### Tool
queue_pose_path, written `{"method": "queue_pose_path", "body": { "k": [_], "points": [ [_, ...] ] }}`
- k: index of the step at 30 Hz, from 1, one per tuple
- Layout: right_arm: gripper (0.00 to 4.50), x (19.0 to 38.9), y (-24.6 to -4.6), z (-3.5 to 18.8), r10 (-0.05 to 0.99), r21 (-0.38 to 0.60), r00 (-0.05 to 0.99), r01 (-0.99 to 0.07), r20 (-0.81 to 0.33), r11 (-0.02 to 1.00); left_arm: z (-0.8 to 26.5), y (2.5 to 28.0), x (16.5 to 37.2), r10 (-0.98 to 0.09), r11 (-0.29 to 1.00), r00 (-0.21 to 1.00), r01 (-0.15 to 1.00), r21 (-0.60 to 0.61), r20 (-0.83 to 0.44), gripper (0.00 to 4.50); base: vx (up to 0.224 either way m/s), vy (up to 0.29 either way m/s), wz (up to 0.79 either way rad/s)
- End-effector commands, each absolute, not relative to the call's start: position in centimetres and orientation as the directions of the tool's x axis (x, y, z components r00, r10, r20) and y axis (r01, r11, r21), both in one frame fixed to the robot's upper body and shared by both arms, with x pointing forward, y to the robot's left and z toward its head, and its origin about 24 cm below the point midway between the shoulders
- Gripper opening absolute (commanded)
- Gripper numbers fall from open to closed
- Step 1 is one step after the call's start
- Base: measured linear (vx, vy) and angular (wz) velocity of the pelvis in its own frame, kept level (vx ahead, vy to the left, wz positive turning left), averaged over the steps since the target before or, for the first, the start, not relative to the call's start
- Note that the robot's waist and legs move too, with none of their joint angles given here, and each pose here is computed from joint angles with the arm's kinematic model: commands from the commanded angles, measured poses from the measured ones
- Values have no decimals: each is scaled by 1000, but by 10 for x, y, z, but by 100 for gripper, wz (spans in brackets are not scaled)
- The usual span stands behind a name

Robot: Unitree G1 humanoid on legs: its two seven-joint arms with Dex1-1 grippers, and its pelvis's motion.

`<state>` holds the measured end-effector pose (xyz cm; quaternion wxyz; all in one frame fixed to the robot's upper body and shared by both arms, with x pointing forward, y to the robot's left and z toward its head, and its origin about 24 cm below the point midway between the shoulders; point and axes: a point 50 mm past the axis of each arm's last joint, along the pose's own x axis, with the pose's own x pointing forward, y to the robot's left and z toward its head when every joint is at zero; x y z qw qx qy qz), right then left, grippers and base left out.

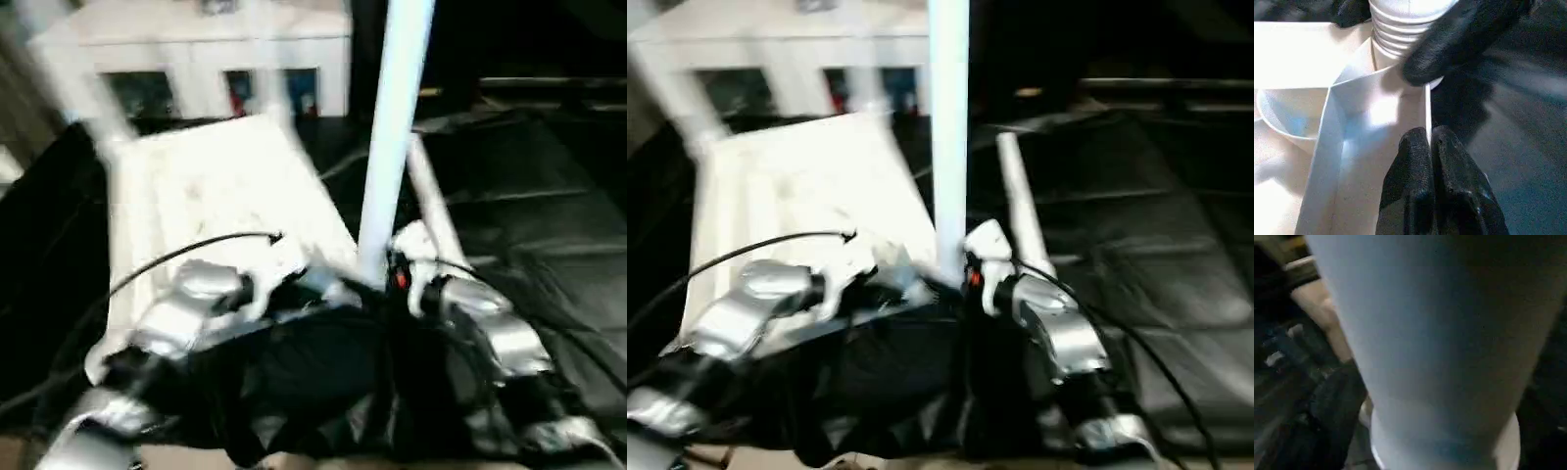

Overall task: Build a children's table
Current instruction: Rotate leg to tighten

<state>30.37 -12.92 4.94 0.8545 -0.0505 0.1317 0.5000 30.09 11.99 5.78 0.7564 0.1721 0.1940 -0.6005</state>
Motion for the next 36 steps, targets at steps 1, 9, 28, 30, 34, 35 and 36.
{"method": "queue_pose_path", "body": {
  "k": [1,9,28,30,34,35,36],
  "points": [
    [391,299,-129,54,873,37,401,-904,-277,427,60,111,291,-873,107,102,994,16,-477,0,0,0,0],
    [391,291,-144,61,906,54,287,-946,-312,318,60,127,280,-871,48,26,998,-32,-490,0,0,0,0],
    [281,296,-140,42,837,73,436,-873,-330,483,61,122,290,-878,142,122,990,-9,-462,0,0,0,0],
    [279,302,-137,32,767,69,539,-801,-348,594,59,116,300,-864,223,200,975,6,-463,0,0,0,0],
    [277,312,-128,19,626,112,695,-633,-354,766,57,101,317,-823,355,336,934,46,-457,0,0,0,0],
    [277,315,-125,16,585,118,727,-586,-361,802,57,97,321,-812,387,368,921,53,-453,0,0,0,0],
    [277,317,-123,14,556,116,744,-557,-371,822,58,94,324,-806,405,385,913,56,-450,0,0,0,0]
  ]
}}
